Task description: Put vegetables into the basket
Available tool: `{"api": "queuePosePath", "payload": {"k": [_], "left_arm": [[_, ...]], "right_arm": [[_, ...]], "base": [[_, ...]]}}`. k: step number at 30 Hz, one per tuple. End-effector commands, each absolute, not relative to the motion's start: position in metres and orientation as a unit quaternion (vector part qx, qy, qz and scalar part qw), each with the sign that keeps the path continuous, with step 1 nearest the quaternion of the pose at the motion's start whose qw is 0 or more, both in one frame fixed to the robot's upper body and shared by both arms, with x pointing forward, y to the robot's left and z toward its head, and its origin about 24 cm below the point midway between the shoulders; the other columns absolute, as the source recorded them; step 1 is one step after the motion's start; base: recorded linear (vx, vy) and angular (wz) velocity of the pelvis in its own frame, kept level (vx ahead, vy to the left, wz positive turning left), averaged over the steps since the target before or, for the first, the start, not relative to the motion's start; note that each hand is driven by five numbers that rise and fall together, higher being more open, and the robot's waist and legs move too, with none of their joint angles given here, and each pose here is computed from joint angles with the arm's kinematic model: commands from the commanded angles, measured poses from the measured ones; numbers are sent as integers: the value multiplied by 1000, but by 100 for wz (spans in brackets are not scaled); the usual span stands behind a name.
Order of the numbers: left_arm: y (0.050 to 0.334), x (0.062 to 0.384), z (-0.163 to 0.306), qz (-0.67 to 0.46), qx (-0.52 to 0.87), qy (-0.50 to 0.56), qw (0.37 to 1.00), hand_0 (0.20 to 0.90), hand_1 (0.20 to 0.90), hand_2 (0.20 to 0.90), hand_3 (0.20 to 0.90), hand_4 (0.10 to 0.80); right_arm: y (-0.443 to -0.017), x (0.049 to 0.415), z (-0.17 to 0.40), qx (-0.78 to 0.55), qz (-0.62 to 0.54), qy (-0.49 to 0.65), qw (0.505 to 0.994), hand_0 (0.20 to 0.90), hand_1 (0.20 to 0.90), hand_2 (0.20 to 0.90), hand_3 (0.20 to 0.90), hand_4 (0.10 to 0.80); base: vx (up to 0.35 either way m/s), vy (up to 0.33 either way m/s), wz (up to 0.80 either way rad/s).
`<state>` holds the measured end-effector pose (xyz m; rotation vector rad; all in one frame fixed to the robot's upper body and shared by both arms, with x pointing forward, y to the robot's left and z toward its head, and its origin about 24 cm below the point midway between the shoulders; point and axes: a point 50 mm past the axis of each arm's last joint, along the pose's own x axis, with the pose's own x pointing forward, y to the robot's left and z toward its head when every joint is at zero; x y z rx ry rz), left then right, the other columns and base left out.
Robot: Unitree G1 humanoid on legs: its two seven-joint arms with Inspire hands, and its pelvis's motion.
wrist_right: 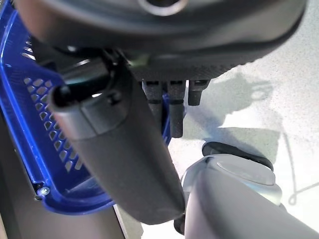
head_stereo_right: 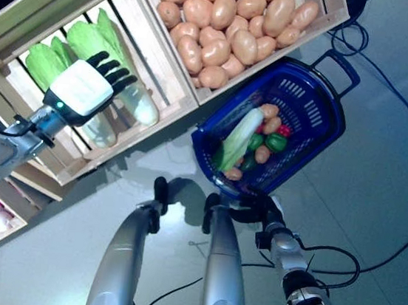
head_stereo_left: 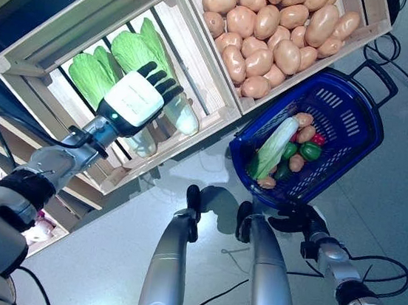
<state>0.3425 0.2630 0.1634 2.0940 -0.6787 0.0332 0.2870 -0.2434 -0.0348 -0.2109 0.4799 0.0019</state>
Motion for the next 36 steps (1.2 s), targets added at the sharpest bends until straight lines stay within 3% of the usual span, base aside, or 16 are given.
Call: {"api": "queuePosePath", "payload": {"k": [1,12,20,36], "left_arm": [[282,332,215,104,850,-291,426,900,900,900,900,800],[281,317,244,113,862,-265,417,900,900,900,900,800],[265,312,239,55,866,-272,416,900,900,900,900,800],[247,336,231,-42,879,-260,397,900,900,900,900,800]], "right_arm": [[-259,262,-49,-108,-24,267,957,900,900,900,900,800],[-262,259,-46,-93,-38,246,964,900,900,900,900,800],[-262,257,-47,-74,-48,239,967,900,900,900,900,800],[-257,272,-39,-63,-50,225,971,900,900,900,900,800]], "base": [[0,0,0],[29,-14,2],[43,-48,13],[25,-2,3]]}}
